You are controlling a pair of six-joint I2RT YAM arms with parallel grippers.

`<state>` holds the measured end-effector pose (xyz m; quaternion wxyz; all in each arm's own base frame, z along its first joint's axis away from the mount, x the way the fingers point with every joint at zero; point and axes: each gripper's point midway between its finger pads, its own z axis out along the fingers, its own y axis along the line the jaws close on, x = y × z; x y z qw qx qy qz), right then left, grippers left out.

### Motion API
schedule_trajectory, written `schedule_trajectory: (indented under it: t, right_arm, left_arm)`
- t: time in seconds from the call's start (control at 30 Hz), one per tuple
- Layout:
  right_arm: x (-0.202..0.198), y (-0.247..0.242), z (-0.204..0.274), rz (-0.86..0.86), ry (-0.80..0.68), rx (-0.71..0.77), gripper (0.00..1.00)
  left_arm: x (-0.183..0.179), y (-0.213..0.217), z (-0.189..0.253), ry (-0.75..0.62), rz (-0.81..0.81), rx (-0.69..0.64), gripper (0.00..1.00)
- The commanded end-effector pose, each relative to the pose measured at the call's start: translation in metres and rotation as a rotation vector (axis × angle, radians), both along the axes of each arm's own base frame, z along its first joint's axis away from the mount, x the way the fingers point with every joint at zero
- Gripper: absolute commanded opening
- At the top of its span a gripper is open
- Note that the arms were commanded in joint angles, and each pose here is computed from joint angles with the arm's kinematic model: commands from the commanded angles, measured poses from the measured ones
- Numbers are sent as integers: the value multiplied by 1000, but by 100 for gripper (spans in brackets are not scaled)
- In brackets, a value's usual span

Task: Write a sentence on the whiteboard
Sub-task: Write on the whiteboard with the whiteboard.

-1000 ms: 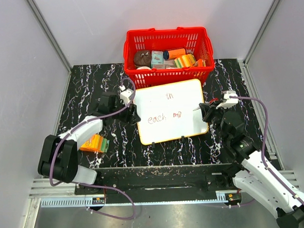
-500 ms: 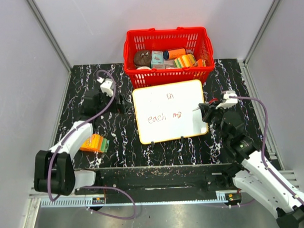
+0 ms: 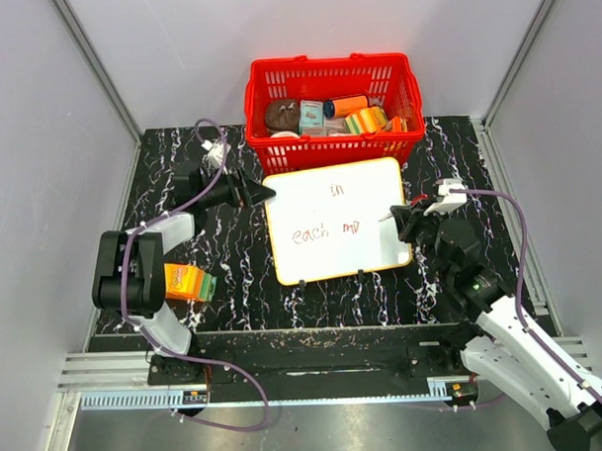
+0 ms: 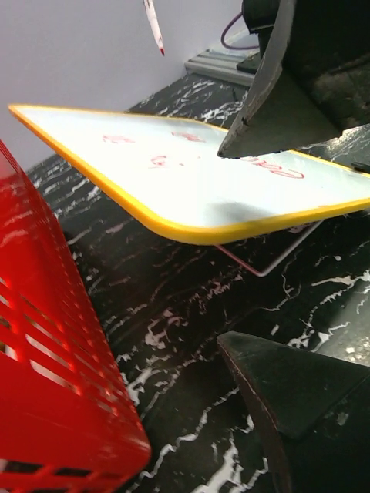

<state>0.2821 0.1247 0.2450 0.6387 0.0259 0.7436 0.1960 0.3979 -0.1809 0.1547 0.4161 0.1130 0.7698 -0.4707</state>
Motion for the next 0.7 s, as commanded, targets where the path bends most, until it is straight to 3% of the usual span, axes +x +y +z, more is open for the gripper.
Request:
schedule_trajectory:
  t: [0.0, 0.37, 0.43, 0.63, 0.67]
  right_arm:
    - [3, 1, 17, 7, -42, 11, 0]
    - [7, 5, 14, 15, -30, -3, 0]
    - [8, 6, 14, 18, -31, -2, 0]
    - [10, 14, 8, 50, -21, 0, 0]
    - [10, 16, 7, 60, -18, 0, 0]
  left_arm:
    - [9, -16, 49, -149, -125, -105, 96]
    - [16, -32, 34, -130, -294, -170, 58]
    - [17, -32, 34, -132, -300, -171, 54]
    - [17, -33, 25, -100, -340, -170, 15]
    - [17, -33, 25, -112, -346, -161, 3]
